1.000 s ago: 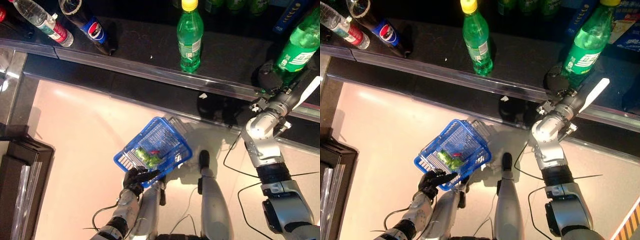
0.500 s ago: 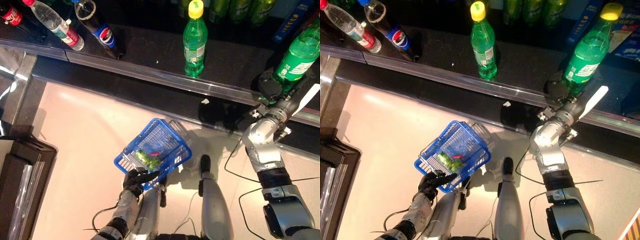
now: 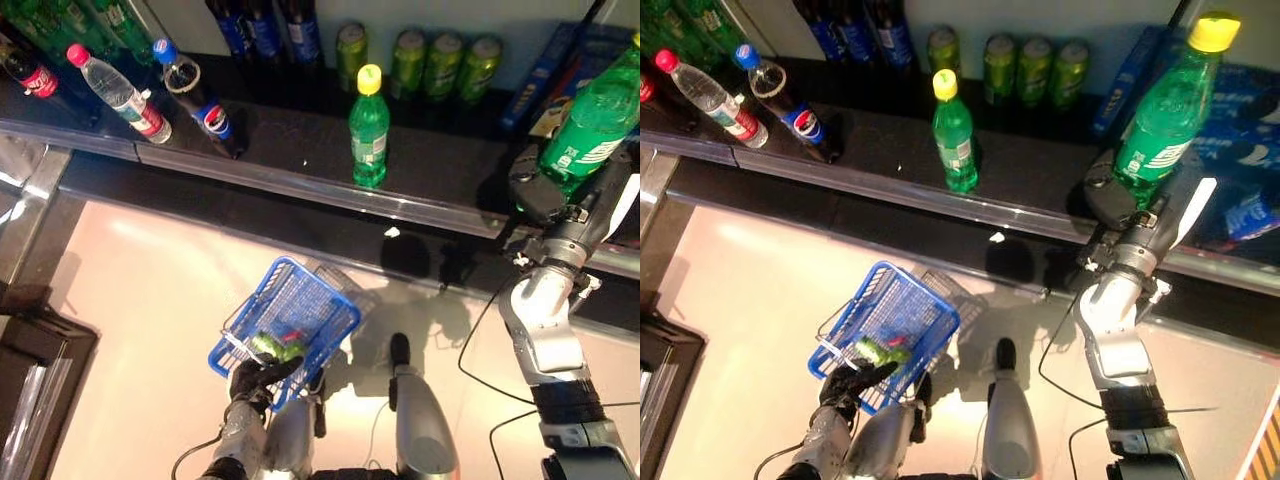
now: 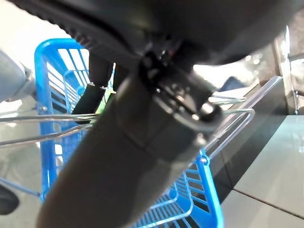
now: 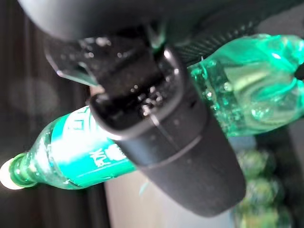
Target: Pick up the drink and place into the basket.
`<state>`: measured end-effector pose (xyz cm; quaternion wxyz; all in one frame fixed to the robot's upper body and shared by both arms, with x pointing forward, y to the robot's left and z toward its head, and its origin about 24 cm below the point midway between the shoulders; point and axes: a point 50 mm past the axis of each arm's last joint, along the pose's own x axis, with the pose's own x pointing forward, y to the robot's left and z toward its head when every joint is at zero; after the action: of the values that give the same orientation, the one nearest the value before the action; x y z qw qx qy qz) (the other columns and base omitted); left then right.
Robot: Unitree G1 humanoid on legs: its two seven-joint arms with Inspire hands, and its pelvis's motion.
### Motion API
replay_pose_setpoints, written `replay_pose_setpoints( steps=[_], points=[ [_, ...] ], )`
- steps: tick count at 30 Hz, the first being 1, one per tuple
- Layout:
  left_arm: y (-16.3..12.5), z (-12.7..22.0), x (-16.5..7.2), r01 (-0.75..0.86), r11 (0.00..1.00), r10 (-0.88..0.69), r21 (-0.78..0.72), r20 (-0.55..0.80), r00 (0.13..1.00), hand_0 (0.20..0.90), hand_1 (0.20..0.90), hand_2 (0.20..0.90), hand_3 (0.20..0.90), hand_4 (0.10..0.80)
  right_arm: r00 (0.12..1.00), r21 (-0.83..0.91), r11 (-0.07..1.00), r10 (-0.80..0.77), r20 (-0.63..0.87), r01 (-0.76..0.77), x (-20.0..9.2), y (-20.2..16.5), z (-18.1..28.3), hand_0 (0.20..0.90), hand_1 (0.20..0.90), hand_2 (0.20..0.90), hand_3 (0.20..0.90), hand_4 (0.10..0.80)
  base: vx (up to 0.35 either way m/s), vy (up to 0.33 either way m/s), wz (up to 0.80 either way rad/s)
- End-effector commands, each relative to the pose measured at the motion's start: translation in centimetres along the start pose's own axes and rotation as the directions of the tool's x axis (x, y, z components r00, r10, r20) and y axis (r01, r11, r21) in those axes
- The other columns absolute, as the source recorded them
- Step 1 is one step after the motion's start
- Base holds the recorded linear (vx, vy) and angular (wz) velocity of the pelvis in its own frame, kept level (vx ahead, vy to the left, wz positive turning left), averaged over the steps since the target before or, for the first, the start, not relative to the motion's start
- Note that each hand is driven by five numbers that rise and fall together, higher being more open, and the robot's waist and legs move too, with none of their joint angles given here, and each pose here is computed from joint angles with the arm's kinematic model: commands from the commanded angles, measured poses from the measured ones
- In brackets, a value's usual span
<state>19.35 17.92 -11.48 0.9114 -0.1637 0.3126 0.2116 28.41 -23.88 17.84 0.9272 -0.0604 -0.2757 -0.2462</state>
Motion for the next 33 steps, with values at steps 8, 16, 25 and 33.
replay_pose_setpoints(
  steps=[8,16,25,33],
  points=[
    [4.0,7.0,-2.5,0.079,0.997,-0.072,-0.001,0.392,0.917,0.300,0.300,0.300,0.200,0.100,0.880,0.350,0.812,0.387,0.276,-0.467,-3.0,3.5,6.0,0.300,0.300,0.300,0.200,0.100,0.053,0.050,0.03],
    [1.9,10.2,-4.4,0.243,0.969,-0.235,0.048,0.486,0.842,0.300,0.300,0.300,0.200,0.100,0.711,0.441,0.563,0.608,0.353,-0.699,-5.8,6.8,7.2,0.300,0.300,0.300,0.200,0.100,0.011,0.012,0.11],
    [0.7,12.0,-6.0,0.330,0.941,-0.320,0.076,0.521,0.791,0.300,0.300,0.300,0.200,0.100,0.622,0.451,0.445,0.668,0.409,-0.774,-7.3,9.0,8.6,0.300,0.300,0.300,0.200,0.100,0.010,0.006,0.15],
    [-1.9,14.1,-8.4,0.513,0.834,-0.533,0.204,0.538,0.653,0.300,0.300,0.300,0.200,0.100,0.618,0.552,0.367,0.689,0.379,-0.748,-8.7,11.5,8.6,0.300,0.300,0.300,0.200,0.100,0.005,-0.009,0.12]
  ],
)
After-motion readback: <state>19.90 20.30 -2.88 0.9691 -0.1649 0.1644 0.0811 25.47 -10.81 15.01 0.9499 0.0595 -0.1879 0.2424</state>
